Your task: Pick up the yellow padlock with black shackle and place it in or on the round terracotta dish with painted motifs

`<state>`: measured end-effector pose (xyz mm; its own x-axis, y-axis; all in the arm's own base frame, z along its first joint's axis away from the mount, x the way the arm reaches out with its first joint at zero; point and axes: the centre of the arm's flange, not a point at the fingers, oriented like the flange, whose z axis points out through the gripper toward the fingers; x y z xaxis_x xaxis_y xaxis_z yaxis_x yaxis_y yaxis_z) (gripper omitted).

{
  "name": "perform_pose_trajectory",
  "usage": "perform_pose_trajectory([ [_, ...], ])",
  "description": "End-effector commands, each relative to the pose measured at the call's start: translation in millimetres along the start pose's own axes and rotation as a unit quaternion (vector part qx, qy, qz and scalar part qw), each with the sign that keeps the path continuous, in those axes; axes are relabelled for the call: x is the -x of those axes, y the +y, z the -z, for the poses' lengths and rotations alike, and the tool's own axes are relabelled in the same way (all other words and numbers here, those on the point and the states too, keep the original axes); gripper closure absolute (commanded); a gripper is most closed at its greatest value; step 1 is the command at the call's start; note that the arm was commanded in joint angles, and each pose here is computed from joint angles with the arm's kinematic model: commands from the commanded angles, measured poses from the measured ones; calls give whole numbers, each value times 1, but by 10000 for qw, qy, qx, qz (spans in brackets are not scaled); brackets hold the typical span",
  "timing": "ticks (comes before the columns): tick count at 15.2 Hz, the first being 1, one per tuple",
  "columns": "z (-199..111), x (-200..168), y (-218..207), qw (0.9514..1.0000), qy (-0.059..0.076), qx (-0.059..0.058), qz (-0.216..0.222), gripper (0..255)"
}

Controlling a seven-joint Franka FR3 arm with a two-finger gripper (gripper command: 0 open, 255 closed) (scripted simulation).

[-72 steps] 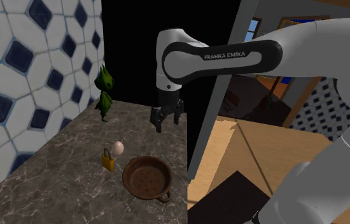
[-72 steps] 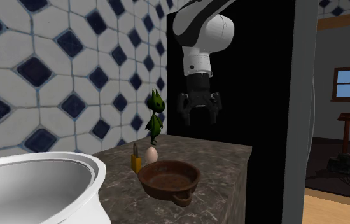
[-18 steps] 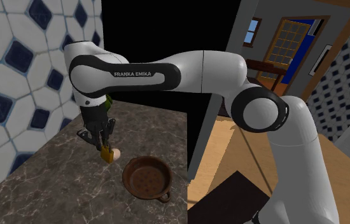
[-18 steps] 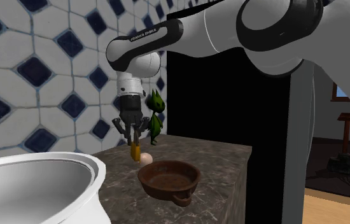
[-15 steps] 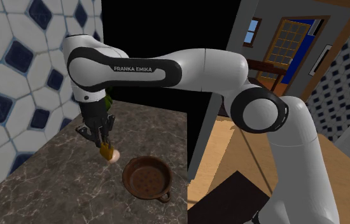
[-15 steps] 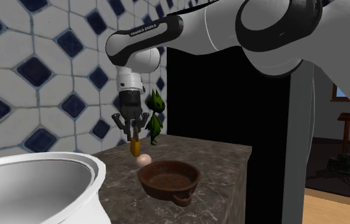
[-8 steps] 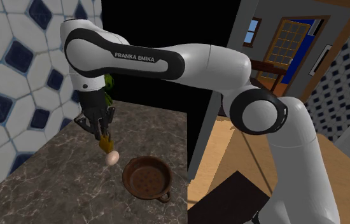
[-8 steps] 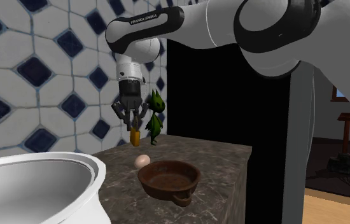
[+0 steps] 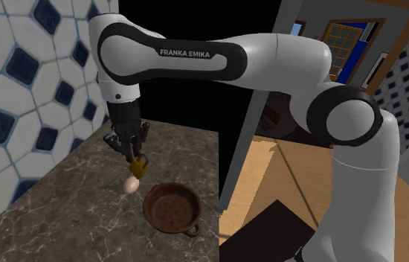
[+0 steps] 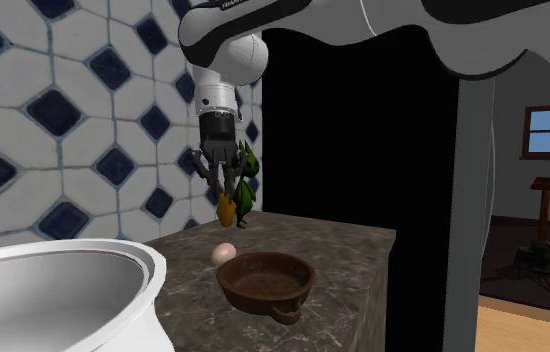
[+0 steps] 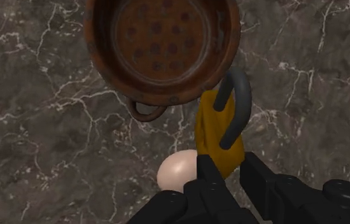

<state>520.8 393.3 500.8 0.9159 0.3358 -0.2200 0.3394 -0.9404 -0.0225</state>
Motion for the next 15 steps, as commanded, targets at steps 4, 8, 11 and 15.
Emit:
perform_pose_trajectory([
  [4,-15,63,16,10000,-2,4,-7,255],
  [8,-23,108,28,10000,-2,4,-7,255],
  [11,-39,104,28,10000,-2,4,-7,255],
  [15,-59,100,29,10000,-2,4,-7,255],
])
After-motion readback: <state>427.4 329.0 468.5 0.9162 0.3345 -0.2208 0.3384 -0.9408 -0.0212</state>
